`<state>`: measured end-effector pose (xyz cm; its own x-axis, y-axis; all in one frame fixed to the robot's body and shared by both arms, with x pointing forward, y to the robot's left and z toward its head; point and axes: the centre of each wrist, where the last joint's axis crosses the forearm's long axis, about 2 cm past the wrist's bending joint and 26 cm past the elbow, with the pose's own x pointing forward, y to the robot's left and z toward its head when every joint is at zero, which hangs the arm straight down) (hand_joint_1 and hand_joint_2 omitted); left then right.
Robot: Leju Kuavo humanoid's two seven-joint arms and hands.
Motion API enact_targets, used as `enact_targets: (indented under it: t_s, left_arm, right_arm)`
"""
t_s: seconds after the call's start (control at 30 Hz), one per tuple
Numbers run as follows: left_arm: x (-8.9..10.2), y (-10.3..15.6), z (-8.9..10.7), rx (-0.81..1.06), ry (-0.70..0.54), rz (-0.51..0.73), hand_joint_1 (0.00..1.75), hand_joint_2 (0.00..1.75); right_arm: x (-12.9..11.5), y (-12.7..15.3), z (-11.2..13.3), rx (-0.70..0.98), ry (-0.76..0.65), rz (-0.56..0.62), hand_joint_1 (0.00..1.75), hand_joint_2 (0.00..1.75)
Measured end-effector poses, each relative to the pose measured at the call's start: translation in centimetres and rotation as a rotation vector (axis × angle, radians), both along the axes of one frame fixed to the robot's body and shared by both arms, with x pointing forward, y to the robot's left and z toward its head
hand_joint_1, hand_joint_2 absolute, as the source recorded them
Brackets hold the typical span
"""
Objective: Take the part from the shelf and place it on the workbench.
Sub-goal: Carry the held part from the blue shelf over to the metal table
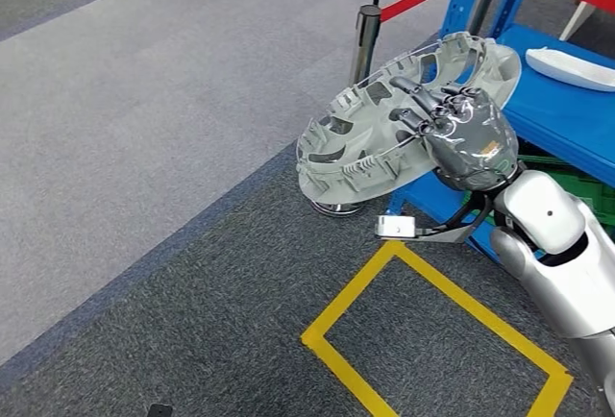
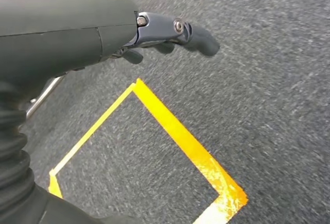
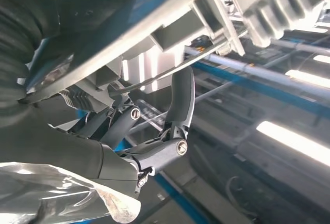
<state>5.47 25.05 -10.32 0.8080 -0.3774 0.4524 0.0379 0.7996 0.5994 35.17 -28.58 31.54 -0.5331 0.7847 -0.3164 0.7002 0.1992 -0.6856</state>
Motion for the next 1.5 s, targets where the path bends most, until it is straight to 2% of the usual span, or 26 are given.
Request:
enact_targets:
  t_s: [0.3, 1.07, 1.27, 1.5]
  left_arm:
    - [0.1, -0.3, 0.0, -0.063, 0.023, 0.022, 0.00, 1.75]
    - [0.0, 0.1, -0.1, -0.103, 0.026, 0.045, 0.00, 1.75]
    - [0.0, 0.5, -0.3, -0.214, 0.041, 0.094, 0.00, 1.75]
    - [-0.2, 0.7, -0.4, -0.246, 0.087, 0.126, 0.00, 1.75]
  right_arm:
    - [-0.2, -1.1, 0.1, -0.007, -0.014, -0.020, 1.75, 1.75]
    - [-0.3, -1.2, 1.0, -0.009, -0.027, -0.011, 1.75, 1.75]
    - [-0.5, -1.1, 0.6, -0.015, -0.030, -0.014, 1.75, 1.75]
    - [-0.7, -1.0, -0.1, -0.019, -0.017, -0.014, 1.75, 1.75]
